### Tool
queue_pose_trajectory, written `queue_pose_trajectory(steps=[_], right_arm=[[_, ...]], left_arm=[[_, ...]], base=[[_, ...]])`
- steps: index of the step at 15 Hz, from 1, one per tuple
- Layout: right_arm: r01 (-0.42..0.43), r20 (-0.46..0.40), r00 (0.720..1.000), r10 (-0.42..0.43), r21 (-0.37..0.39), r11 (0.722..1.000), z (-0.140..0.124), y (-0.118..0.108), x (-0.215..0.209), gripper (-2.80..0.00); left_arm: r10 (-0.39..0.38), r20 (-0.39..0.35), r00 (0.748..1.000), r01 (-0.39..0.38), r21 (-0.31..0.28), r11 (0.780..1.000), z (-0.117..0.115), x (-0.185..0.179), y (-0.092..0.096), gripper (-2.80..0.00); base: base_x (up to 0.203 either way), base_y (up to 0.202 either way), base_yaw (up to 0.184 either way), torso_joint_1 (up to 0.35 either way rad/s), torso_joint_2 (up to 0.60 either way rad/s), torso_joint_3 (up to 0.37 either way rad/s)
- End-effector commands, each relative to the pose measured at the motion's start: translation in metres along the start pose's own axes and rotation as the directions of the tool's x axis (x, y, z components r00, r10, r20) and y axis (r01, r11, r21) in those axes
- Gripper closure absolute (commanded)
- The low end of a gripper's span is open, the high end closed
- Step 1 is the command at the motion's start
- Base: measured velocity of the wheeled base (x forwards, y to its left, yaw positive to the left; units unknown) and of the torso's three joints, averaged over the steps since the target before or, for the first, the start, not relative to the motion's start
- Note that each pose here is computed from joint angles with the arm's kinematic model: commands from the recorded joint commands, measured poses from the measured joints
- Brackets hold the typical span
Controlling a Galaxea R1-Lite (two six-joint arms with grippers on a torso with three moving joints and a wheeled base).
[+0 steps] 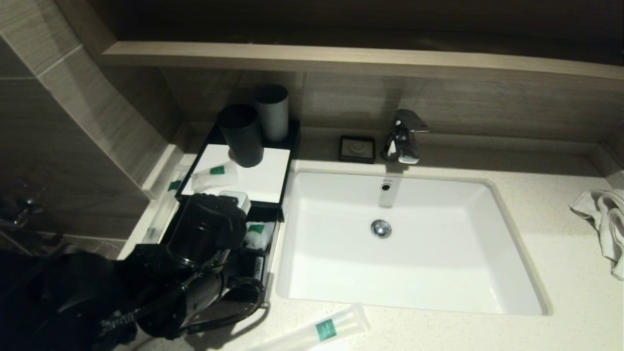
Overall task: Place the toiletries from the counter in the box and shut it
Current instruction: Place the bathroom toiletry into the drawer, then pick up the bathroom toiletry
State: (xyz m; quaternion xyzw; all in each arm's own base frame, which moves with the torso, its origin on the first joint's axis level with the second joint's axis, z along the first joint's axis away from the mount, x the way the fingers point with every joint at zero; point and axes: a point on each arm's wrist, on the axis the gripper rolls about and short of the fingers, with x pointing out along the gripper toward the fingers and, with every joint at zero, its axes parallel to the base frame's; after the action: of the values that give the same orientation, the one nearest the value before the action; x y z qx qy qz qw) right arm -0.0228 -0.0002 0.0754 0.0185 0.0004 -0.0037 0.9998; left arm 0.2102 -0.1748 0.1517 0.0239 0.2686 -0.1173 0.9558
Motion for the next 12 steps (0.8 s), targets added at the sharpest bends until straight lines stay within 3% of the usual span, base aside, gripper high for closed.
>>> queue_pose_trajectory(steps=[1, 5, 12], right_arm=[[0.0, -0.002, 1.0, 0.0, 0.0, 1.0, 0.0, 0.0, 0.0, 0.0], [0.0, -0.001, 1.0, 0.0, 0.0, 1.0, 0.0, 0.0, 0.0, 0.0], [0.0, -0.001, 1.0, 0.0, 0.0, 1.0, 0.0, 0.0, 0.0, 0.0]], left_arm=[[0.004, 0.007, 1.0, -0.004, -0.005, 1.0, 0.001, 0.0, 0.0, -2.8], [0.005, 0.029, 1.0, -0.005, -0.012, 1.0, 0.005, -0.006, 0.002, -2.8], [0.083, 0.175, 0.981, -0.068, -0.087, 0.994, 0.031, -0.024, 0.025, -2.8]], base=[[0.0, 0.0, 0.0, 0.0, 0.0, 0.0], [0.0, 0.0, 0.0, 0.0, 0.0, 0.0], [0.0, 0.0, 0.0, 0.0, 0.0, 0.0]])
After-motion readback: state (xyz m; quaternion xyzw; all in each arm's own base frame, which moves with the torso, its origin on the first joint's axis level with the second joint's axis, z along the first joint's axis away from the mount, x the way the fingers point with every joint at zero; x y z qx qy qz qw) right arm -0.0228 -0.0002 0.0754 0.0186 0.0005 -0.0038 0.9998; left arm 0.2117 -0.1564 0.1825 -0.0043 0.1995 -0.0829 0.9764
